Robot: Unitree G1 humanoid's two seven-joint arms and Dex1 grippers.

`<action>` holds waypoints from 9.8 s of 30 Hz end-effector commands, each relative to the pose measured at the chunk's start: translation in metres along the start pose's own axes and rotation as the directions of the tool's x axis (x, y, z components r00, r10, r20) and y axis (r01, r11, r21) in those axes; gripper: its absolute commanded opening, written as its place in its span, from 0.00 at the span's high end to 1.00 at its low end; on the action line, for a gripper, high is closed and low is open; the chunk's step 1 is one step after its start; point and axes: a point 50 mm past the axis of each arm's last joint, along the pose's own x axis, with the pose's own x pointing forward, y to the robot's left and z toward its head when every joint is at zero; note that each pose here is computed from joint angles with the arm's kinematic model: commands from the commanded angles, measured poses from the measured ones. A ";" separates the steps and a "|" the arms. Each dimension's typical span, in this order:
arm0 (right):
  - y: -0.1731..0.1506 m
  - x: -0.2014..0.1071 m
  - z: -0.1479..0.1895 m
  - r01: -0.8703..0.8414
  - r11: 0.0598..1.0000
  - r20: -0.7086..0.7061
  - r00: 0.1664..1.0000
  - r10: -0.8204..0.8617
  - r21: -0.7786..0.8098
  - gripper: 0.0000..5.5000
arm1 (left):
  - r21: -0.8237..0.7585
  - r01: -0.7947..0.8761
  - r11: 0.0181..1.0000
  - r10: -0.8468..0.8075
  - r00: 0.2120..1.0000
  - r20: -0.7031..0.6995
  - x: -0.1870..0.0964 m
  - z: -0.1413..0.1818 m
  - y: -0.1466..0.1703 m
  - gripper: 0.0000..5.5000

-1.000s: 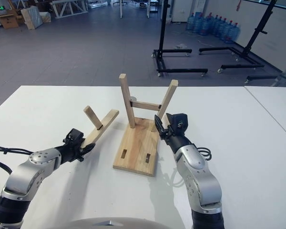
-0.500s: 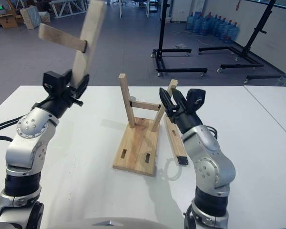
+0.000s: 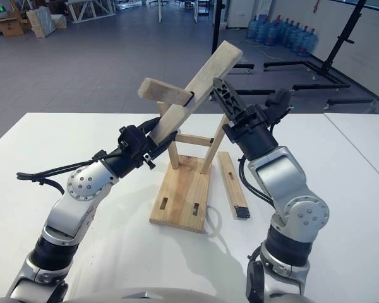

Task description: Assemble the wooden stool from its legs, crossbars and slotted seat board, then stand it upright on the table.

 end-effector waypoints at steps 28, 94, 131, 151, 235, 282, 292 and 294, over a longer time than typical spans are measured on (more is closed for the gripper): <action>-0.028 -0.039 -0.002 0.293 0.954 0.212 0.930 -0.300 0.067 0.82 | -0.341 0.143 0.929 -0.154 0.988 -0.004 -0.039 0.015 0.039 0.39; -0.068 -0.130 -0.032 0.518 0.464 0.082 0.725 -0.684 -0.718 0.82 | -0.122 -0.552 0.825 0.494 0.809 -0.317 -0.057 -0.047 0.083 0.39; -0.018 -0.040 -0.001 0.313 0.646 0.249 0.949 -0.192 -0.697 0.59 | -0.123 -0.497 0.859 0.450 0.848 -0.281 -0.045 -0.045 0.068 0.39; -0.035 -0.009 -0.001 0.299 0.816 0.041 0.946 -0.322 -0.495 0.59 | -0.135 -0.490 0.861 0.441 0.852 -0.284 -0.040 -0.047 0.060 0.39; 0.010 -0.020 -0.057 -0.269 0.367 -0.263 0.962 0.065 -0.891 0.63 | -0.938 0.219 0.270 0.155 0.951 0.267 -0.011 0.063 0.077 0.39; -0.001 -0.025 -0.062 -0.235 0.420 -0.251 0.968 0.017 -0.876 0.46 | -0.907 -0.104 0.408 0.285 0.958 0.018 -0.028 0.038 0.097 0.82; 0.009 -0.018 -0.054 -0.195 0.534 -0.199 0.979 0.050 -0.823 0.46 | -0.749 -0.410 0.520 0.475 0.868 -0.145 -0.031 0.015 0.128 0.82; 0.016 -0.006 -0.035 -0.123 0.580 -0.099 0.992 0.073 -0.806 0.46 | -0.684 -0.416 0.599 0.434 0.887 -0.160 -0.029 0.013 0.122 0.82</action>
